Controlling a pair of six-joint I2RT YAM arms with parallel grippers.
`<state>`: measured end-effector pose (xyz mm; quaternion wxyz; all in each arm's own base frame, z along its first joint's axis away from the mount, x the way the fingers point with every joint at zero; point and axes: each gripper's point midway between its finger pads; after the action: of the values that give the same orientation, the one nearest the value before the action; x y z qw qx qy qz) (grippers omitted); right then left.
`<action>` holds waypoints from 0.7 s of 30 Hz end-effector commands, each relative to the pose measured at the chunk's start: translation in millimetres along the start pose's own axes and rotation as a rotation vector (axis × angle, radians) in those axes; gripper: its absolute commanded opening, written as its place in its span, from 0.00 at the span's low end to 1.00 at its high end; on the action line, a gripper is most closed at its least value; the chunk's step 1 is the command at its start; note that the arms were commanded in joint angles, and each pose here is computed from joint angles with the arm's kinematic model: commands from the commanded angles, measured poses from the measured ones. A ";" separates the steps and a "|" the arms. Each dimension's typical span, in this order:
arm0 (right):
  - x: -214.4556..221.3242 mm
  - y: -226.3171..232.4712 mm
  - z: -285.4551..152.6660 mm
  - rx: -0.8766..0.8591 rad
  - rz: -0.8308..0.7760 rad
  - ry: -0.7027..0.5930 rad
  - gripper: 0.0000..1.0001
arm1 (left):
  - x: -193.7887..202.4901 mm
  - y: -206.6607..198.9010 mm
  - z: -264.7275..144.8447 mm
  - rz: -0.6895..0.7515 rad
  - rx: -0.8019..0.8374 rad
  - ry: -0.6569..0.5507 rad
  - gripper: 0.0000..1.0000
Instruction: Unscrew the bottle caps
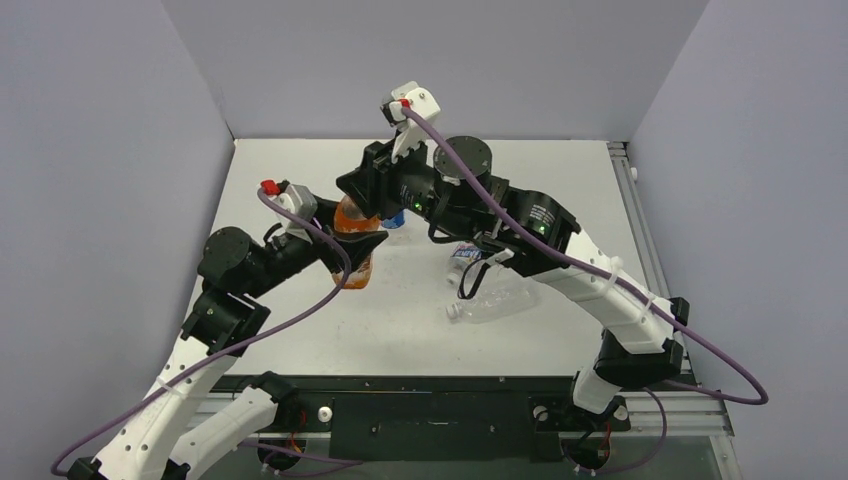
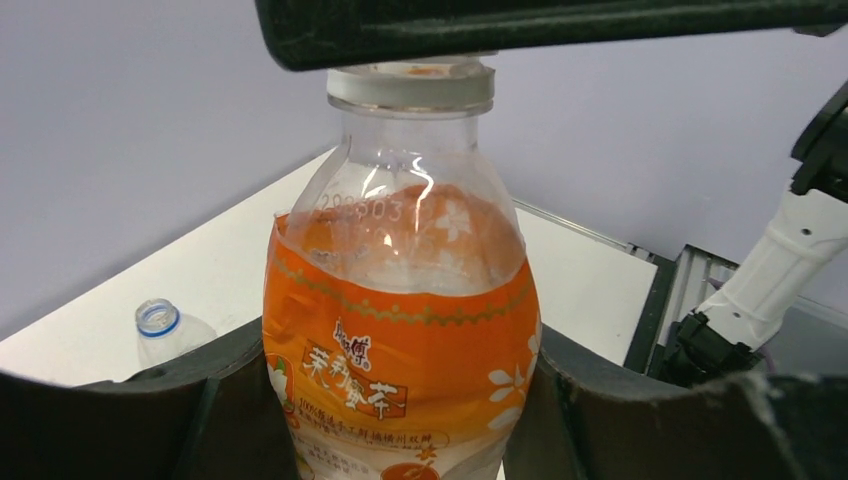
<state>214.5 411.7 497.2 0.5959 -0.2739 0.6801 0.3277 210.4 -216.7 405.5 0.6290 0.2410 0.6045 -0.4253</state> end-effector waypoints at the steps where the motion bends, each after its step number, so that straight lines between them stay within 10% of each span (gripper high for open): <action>1: -29.8 21.1 -32.1 -0.251 -0.034 -0.067 0.00 | -26.5 -36.6 -3.1 -0.067 0.154 -0.065 0.17; 9: -21.4 71.8 -90.8 -0.789 -0.088 -0.069 0.00 | -40.0 -88.4 -17.8 -0.185 0.405 -0.029 0.15; 15: -14.2 71.7 -100.3 -0.847 -0.101 -0.057 0.02 | -31.3 -99.7 -23.1 -0.201 0.481 0.027 0.13; 19: -23.6 25.8 -70.0 -0.500 -0.078 -0.078 0.71 | -20.3 -88.6 -17.1 -0.172 0.439 0.039 0.12; 21: -31.7 -7.5 -58.7 -0.256 -0.046 -0.107 0.79 | -15.3 -72.4 -9.7 -0.137 0.360 0.029 0.12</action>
<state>141.5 390.3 510.3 0.4974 -0.4649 0.5323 0.5032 128.7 -246.6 422.0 0.4832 0.3225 0.5500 -0.5999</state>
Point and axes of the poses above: each gripper's point midway between its finger pads, its own z axis out along the fingers, its own y axis along the line the jaws close on, x = y × z, and after that the axes turned 7 degrees about -z, right-handed
